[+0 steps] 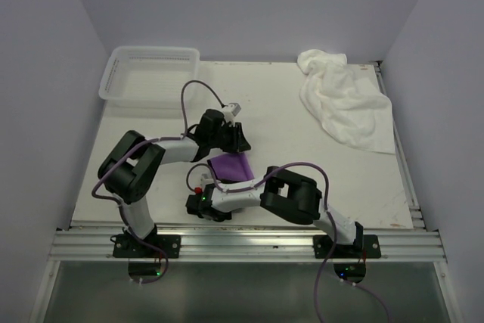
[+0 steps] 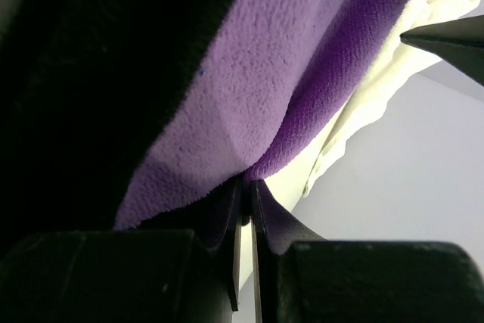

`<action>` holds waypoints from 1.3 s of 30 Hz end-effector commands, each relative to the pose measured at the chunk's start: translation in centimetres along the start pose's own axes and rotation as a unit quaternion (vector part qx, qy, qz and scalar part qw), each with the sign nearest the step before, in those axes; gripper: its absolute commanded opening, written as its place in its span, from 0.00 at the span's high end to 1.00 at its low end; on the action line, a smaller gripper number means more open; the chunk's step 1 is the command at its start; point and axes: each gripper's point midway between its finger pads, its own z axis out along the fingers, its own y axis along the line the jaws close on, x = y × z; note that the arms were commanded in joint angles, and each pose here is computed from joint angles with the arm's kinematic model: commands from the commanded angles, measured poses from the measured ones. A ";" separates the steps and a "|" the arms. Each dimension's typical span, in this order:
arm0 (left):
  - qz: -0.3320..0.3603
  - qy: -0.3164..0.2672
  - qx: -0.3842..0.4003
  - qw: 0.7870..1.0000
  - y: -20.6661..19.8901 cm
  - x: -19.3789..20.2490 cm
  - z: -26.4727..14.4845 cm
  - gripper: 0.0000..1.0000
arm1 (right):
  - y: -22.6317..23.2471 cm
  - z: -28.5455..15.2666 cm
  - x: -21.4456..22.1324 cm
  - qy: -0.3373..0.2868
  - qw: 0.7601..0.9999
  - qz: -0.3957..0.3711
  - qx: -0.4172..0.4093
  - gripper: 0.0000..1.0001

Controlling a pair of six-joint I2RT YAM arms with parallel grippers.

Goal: Roll the towels
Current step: Roll the towel

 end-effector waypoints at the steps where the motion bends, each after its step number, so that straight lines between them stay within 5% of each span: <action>1: 0.028 -0.041 -0.022 0.999 -0.3 -2.0 -1.7 0.65 | 6.4 0.8 0.5 0.025 0.993 0.018 -0.111 1.00; 9: 0.056 -0.111 0.071 0.990 -5.9 -5.7 -5.4 0.62 | 6.9 0.8 0.5 0.029 0.992 0.018 -0.119 1.00; 21: 0.049 -0.009 0.138 0.989 -5.6 0.2 -1.9 0.65 | 7.6 1.0 0.4 0.033 0.991 0.010 -0.128 1.00; 39: 0.027 0.023 0.002 0.999 0.8 4.4 -1.6 0.69 | 7.7 1.0 0.4 0.037 0.991 0.007 -0.131 1.00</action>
